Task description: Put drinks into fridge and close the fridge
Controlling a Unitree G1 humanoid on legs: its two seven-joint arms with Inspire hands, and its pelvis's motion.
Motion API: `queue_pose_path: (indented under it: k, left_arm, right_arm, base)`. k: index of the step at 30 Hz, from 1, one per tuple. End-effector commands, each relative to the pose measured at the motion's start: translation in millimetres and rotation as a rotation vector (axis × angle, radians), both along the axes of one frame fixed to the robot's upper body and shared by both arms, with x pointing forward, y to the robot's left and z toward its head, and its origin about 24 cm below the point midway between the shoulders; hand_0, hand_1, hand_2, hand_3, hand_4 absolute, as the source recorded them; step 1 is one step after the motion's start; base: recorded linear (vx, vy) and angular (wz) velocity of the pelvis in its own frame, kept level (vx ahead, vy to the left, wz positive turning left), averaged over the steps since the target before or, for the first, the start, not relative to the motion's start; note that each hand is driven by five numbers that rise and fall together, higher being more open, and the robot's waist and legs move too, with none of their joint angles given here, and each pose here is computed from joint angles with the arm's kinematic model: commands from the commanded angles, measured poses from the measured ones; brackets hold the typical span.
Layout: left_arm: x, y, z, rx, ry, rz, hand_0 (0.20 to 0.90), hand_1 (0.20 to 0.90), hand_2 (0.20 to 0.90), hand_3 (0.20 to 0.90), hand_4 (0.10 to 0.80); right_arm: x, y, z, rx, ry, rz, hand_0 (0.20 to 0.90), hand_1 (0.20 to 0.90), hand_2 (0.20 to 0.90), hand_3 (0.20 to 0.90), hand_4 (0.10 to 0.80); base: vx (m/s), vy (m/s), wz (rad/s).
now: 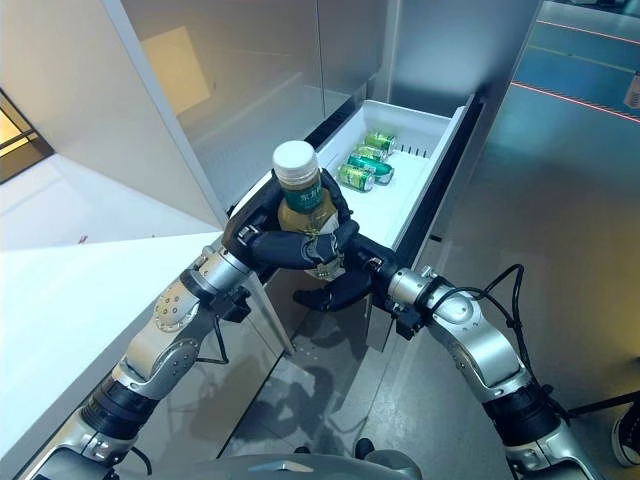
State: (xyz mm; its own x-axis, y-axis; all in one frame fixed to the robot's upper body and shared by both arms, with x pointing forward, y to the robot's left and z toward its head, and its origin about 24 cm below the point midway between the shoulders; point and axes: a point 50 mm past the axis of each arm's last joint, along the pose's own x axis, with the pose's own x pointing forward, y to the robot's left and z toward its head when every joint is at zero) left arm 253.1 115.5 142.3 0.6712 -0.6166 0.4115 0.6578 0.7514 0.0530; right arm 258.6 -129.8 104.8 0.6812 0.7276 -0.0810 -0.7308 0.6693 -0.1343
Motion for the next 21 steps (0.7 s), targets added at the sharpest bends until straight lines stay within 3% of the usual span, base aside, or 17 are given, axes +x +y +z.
queue_pose_path:
  k: [1, 10, 18, 19, 20, 21]
  left_arm:
    - [9.5, -12.2, 58.7, -0.126, -0.306, -0.028, 0.300, 0.300, 0.300, 0.200, 0.100]
    - [9.2, -11.3, 45.2, -0.127, -0.245, -0.027, 0.300, 0.300, 0.300, 0.200, 0.100]
    - [6.9, -12.7, 42.7, -0.158, -0.231, -0.024, 0.300, 0.300, 0.300, 0.200, 0.100]
    - [6.5, -13.1, 42.6, -0.171, -0.231, -0.031, 0.300, 0.300, 0.300, 0.200, 0.100]
    - [6.2, -13.8, 43.1, -0.186, -0.231, -0.041, 0.300, 0.300, 0.300, 0.200, 0.100]
    - [5.9, -14.3, 43.6, -0.201, -0.233, -0.054, 0.300, 0.300, 0.300, 0.200, 0.100]
  right_arm:
    - [6.4, 9.9, 62.6, 0.152, -0.290, 0.066, 0.900, 0.900, 0.900, 0.900, 0.800]
    - [10.6, 2.7, 71.4, 0.208, -0.332, -0.028, 0.900, 0.900, 0.900, 0.900, 0.800]
    - [9.4, 5.6, 61.5, 0.221, -0.245, 0.002, 0.900, 0.900, 0.900, 0.900, 0.800]
    - [9.2, 7.7, 58.1, 0.228, -0.213, 0.015, 0.578, 0.578, 0.578, 0.524, 0.424]
    - [9.4, 8.8, 56.6, 0.230, -0.200, 0.022, 0.328, 0.328, 0.328, 0.233, 0.133]
    - [9.5, 10.0, 55.1, 0.239, -0.183, 0.026, 0.300, 0.300, 0.300, 0.200, 0.100]
  base:
    - [0.030, -0.016, -0.05]
    - [0.013, -0.007, -0.01]
    - [0.004, -0.001, 0.00]
    - [0.000, 0.000, 0.00]
    - [0.031, -0.013, 0.01]
    - [0.030, -0.012, 0.01]
